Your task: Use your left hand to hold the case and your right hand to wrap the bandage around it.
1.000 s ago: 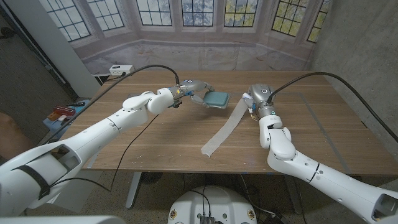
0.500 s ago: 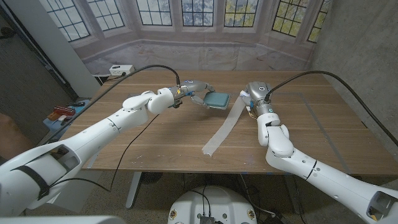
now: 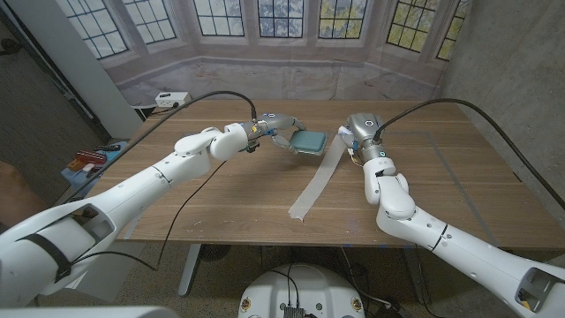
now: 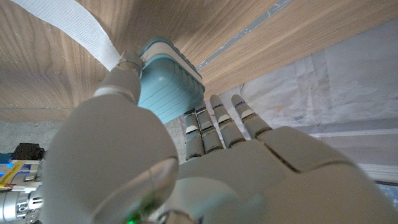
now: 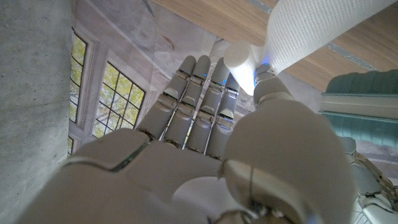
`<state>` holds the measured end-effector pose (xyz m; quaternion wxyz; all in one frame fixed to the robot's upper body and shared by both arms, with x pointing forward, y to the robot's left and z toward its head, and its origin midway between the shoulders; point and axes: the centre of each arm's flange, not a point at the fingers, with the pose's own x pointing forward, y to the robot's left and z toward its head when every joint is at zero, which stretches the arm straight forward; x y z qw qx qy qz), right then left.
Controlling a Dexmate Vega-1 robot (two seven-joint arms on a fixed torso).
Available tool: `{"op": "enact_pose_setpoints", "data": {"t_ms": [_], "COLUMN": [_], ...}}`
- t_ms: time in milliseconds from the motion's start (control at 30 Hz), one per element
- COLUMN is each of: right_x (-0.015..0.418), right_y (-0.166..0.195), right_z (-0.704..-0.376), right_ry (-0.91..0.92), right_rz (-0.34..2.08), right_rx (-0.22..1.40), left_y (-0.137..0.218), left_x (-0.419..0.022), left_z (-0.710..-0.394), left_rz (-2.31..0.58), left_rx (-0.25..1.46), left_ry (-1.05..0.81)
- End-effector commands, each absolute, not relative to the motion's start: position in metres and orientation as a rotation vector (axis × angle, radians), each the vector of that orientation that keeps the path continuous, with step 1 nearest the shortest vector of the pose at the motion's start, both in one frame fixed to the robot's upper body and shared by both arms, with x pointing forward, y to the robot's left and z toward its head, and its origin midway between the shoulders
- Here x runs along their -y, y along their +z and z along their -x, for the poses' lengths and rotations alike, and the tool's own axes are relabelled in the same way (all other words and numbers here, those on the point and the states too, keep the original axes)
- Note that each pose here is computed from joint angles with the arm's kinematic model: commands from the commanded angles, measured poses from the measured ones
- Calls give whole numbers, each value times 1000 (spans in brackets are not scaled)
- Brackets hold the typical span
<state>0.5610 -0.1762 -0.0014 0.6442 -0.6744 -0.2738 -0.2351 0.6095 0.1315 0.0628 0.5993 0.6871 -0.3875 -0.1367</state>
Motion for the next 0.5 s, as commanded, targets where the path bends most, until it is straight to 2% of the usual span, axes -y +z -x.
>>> {"op": "enact_pose_setpoints", "data": {"t_ms": [33,500], "right_x": [172,157], "right_y": [8,23], "right_z": [-566,-567], "right_ry": [-536,-527], "right_rz": [1538,1536], "right_rx": [656,716], "left_y": [63,64], "left_x": [-129,-129], "left_z": [-613,-617], "left_rz": [-1598,-1591], "left_rx": [894,893], "left_ry": [-330,-328]}}
